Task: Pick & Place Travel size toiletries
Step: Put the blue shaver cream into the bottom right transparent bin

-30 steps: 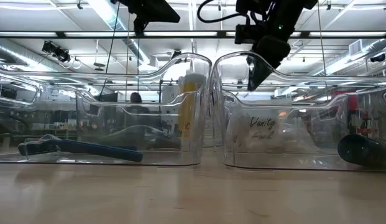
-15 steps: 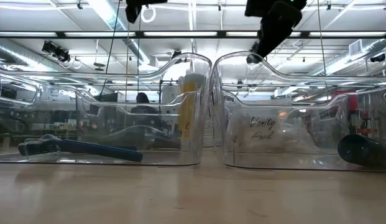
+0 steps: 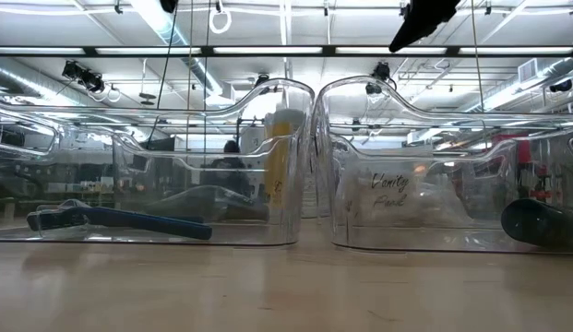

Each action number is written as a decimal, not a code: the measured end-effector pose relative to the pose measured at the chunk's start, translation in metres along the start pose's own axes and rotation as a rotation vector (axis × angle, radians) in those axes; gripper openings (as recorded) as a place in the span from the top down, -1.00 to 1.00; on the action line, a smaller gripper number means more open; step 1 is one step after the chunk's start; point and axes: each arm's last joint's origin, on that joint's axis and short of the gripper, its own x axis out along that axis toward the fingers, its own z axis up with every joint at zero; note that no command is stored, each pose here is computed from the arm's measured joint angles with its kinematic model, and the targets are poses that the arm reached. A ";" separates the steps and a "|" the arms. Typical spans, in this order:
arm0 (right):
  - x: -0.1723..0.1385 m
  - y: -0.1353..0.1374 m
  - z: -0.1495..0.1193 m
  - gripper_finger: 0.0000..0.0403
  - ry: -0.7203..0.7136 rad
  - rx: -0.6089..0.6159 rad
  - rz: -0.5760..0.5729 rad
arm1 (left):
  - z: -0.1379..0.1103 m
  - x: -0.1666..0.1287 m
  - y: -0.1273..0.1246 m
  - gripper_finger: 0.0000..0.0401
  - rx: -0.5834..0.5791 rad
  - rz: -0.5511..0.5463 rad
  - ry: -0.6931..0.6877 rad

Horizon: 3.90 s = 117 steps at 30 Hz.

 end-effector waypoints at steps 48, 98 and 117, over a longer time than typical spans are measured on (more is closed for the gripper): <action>0.027 -0.090 -0.092 0.94 0.307 0.303 -0.118 | 0.000 -0.007 0.001 0.95 0.008 0.037 -0.003; 0.109 -0.135 -0.057 1.00 0.050 0.566 -0.004 | 0.000 -0.007 0.003 0.95 -0.007 0.112 -0.012; 0.157 -0.119 -0.049 1.00 0.076 0.647 0.029 | 0.001 -0.007 0.003 0.93 -0.007 0.112 -0.012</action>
